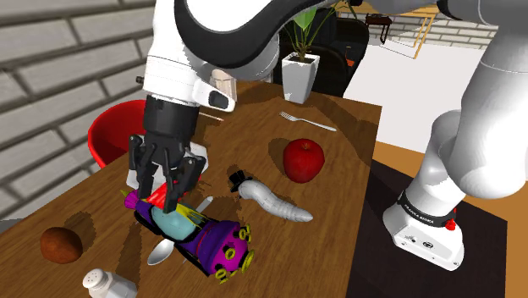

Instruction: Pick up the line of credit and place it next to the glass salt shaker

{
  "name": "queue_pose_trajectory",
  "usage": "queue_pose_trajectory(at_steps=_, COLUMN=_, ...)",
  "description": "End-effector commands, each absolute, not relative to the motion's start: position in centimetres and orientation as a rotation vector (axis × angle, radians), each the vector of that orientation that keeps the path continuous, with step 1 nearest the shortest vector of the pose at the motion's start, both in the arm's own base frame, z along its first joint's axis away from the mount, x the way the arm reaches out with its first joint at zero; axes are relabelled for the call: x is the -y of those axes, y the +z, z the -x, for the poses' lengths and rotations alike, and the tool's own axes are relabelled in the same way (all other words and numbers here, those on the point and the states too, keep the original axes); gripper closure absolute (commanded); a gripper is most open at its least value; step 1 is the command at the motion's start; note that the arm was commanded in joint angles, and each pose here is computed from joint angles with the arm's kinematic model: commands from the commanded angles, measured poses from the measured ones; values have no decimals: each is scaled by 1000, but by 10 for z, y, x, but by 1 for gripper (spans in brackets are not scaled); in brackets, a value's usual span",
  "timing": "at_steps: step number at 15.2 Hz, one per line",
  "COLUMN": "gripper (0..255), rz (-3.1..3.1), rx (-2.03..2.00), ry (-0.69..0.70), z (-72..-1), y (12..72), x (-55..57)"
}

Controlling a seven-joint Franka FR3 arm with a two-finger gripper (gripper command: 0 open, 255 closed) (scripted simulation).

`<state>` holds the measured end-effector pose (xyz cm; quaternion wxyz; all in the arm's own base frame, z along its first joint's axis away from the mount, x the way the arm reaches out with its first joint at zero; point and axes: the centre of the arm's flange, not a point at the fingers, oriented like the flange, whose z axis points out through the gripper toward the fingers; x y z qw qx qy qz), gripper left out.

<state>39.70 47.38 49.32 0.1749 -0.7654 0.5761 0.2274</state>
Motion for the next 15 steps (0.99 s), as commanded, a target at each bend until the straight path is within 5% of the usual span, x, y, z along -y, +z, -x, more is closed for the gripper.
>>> queue_pose_trajectory(at_steps=1, gripper=255, rz=2167, rx=-1634, ry=645, z=-382, y=491, x=-497)
queue_pose_trajectory(at_steps=15, gripper=255, rz=2167, rx=-1634, ry=645, z=-355, y=433, x=-538)
